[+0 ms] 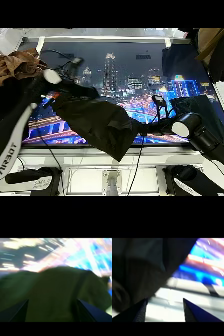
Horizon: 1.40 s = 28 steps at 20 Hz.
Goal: Fold the clothes and pants, and hang the long-sleeved shirts on hangers.
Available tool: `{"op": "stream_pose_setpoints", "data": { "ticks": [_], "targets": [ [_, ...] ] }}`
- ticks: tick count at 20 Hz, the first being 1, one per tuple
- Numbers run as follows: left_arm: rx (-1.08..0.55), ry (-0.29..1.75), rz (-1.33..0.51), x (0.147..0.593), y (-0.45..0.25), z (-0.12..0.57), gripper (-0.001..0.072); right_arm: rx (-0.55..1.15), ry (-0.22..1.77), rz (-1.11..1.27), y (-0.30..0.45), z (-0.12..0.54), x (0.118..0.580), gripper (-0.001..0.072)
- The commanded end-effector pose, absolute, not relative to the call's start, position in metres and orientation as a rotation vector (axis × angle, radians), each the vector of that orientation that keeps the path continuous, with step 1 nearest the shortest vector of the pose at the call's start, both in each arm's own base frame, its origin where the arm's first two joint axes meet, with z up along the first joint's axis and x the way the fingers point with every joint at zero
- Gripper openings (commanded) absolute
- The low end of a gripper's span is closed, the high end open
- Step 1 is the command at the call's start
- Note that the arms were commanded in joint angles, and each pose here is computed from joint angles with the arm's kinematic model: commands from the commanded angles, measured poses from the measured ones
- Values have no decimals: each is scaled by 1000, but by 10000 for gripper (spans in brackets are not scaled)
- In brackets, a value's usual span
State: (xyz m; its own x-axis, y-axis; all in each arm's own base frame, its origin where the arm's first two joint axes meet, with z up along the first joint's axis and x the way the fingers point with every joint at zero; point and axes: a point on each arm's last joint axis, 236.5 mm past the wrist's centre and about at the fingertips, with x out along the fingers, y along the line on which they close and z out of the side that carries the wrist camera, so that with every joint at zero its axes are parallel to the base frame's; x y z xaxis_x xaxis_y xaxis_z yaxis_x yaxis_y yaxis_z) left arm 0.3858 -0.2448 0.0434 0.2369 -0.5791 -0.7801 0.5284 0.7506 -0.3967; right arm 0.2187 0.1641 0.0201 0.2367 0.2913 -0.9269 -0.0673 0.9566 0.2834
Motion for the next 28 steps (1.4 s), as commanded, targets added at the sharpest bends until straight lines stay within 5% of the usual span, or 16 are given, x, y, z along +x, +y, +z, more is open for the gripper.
{"op": "stream_pose_setpoints", "data": {
  "ticks": [1, 4, 7, 13, 15, 21, 28],
  "targets": [
    [31, 1204, -934, 327, -321, 12, 692, 275, 1233, 284, 162, 20, 242, 481],
    [32, 1284, -937, 306, -339, -8, 632, 220, 1224, 317, 159, 19, 242, 481],
    [24, 1351, -870, 305, -326, -16, 2, 168, 1213, 339, 157, 19, 243, 481],
    [67, 1484, -913, 266, -325, -21, 12, 48, 1309, 284, 131, 5, 225, 480],
    [90, 1496, -962, 245, -343, -20, 11, 23, 1333, 290, 128, 2, 219, 419],
    [213, 1426, -1119, 179, -408, -26, 12, -38, 1332, 352, 131, -1, 218, 418],
    [45, 1186, -977, 279, -394, 29, 12, 147, 1420, 327, 148, -52, 205, 432]
  ]
}}
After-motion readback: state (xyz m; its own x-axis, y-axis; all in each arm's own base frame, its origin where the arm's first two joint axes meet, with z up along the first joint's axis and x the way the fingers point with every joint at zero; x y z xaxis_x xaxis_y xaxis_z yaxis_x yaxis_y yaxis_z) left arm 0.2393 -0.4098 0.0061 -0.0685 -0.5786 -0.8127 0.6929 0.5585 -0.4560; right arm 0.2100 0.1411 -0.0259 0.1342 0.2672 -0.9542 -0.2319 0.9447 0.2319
